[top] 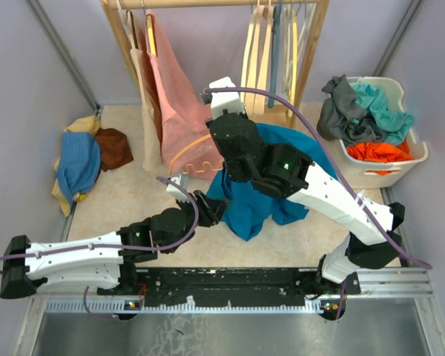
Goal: Place the t-shirt on the hanger
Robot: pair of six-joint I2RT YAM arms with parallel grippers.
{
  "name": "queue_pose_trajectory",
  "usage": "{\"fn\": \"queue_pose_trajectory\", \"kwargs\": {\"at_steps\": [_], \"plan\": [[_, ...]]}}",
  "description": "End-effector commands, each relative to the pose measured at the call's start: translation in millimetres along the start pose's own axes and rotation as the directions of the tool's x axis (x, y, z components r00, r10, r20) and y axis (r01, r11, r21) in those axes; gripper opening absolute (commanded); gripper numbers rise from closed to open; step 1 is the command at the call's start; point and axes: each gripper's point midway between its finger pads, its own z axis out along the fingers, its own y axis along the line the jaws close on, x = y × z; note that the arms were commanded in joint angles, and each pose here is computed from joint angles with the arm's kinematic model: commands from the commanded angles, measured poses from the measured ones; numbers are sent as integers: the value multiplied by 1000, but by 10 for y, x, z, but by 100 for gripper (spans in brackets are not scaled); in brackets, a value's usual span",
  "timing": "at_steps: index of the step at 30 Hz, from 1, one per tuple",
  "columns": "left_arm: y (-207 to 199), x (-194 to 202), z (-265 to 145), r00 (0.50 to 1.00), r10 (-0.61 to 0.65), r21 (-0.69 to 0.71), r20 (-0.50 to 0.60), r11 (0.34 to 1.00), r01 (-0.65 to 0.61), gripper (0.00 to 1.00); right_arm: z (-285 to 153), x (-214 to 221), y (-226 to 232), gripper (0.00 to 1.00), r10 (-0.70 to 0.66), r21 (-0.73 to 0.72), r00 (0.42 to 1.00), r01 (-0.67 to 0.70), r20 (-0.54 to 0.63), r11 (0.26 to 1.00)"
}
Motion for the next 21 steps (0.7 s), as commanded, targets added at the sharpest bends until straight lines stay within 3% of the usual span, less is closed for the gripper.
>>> {"fn": "queue_pose_trajectory", "kwargs": {"at_steps": [1,21], "plan": [[-146,-162,24,998,-19,10,55,1000,18,48,-86,-202,-162,0,90,4,994,-91,54,996],[64,-153,166,991,66,-109,116,993,-53,48,-183,-262,-193,0,117,-16,991,-116,66,993]]}}
